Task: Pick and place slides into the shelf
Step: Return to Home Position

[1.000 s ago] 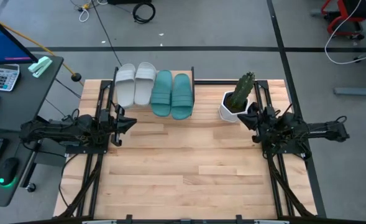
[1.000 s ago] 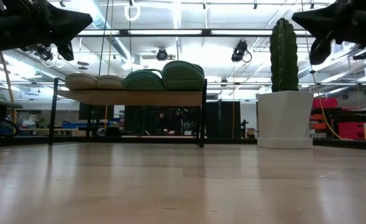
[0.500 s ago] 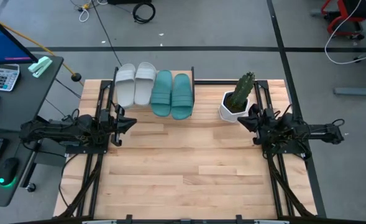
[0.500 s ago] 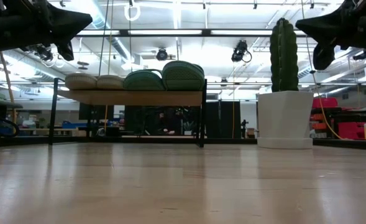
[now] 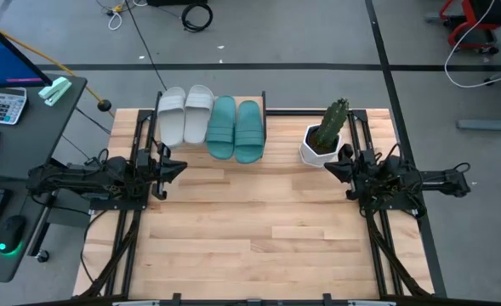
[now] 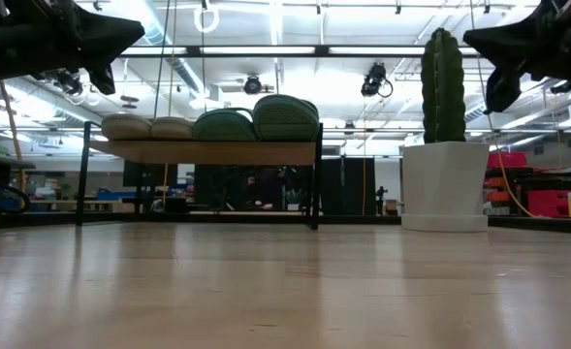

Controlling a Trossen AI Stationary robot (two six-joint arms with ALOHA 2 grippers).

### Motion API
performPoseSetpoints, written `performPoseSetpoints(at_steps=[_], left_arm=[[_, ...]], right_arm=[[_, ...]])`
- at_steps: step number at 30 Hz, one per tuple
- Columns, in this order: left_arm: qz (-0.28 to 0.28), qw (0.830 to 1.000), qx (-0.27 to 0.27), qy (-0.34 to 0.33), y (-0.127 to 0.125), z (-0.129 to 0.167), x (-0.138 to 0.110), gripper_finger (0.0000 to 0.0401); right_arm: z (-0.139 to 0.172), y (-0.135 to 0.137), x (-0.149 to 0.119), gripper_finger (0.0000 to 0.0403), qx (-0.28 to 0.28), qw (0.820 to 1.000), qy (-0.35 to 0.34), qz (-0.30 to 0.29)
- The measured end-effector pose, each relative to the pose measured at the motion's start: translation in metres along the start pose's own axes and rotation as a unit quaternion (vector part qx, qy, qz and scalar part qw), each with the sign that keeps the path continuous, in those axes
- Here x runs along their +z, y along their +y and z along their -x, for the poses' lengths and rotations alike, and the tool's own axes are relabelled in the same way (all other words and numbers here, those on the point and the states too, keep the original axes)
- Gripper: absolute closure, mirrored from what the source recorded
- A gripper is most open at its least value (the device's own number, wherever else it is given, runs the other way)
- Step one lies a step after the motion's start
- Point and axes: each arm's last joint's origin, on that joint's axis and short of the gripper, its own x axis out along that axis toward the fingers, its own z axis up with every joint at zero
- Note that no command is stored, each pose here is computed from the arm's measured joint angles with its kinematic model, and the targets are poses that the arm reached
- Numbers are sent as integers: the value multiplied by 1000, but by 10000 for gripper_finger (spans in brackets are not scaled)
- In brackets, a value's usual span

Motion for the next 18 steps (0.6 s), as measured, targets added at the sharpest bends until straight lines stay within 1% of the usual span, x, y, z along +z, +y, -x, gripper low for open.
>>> performPoseSetpoints(at_steps=[3, 6, 10, 15, 18], left_arm=[[0, 1000, 0, 0, 0, 0, 0, 363], [0, 1000, 0, 0, 0, 0, 0, 368], [0, 1000, 0, 0, 0, 0, 0, 375], [0, 1000, 0, 0, 0, 0, 0, 378], [0, 1000, 0, 0, 0, 0, 0, 374]], right_arm=[[0, 1, -3, 403, 19, 1000, 18, 3], [1, -3, -14, 403, 2, 997, 76, 5], [2, -6, -22, 403, -8, 993, 117, 13], [4, -7, -26, 403, -6, 989, 141, 50], [4, -7, -26, 403, -4, 988, 139, 61]])
